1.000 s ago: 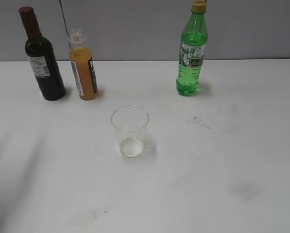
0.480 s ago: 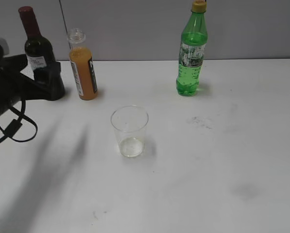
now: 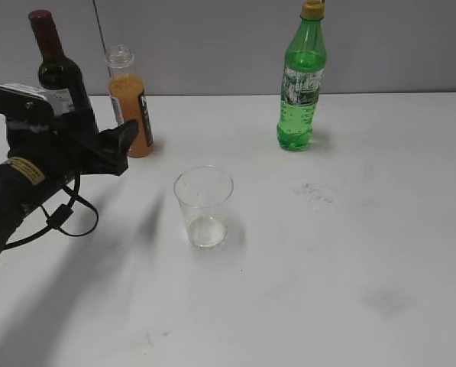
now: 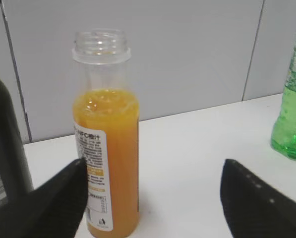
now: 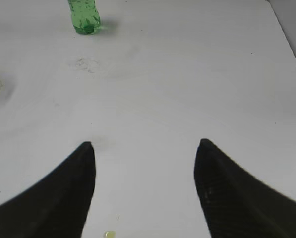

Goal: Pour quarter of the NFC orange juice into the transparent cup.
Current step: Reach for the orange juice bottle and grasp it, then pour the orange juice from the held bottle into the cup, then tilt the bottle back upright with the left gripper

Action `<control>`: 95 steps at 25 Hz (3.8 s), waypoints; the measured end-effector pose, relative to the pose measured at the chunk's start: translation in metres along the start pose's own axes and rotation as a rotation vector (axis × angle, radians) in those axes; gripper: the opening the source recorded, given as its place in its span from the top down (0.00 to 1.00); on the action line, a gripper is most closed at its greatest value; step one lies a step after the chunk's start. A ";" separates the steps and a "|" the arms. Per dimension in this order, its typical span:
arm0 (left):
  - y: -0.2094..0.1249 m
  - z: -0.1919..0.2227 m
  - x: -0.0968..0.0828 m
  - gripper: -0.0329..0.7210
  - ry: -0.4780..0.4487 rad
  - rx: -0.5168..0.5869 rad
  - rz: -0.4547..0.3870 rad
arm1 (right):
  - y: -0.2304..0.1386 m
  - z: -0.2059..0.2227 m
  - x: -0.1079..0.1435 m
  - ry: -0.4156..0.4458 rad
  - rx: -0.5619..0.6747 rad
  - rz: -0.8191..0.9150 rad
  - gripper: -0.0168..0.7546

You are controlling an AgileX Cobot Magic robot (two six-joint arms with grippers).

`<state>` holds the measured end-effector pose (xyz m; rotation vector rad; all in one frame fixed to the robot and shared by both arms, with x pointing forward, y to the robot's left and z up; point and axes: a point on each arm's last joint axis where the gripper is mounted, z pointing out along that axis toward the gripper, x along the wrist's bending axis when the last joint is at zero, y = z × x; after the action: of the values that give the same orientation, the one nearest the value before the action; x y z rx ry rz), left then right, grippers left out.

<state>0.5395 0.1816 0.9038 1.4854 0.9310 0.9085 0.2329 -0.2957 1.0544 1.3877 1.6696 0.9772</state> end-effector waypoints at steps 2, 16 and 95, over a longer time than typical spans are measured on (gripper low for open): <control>-0.002 0.009 0.002 0.11 0.006 -0.002 -0.021 | 0.000 0.000 0.000 0.000 0.000 0.000 0.35; -0.020 0.063 0.017 0.09 0.003 0.032 -0.046 | 0.000 0.000 0.000 0.000 0.000 0.000 0.35; 0.007 0.003 -0.032 0.33 -0.031 0.206 1.166 | 0.000 0.000 0.000 0.000 -0.001 0.001 0.35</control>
<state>0.5303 0.1503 0.9089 2.2368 0.0293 1.6122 0.2330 -0.2957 1.0545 1.3879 1.6686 0.9785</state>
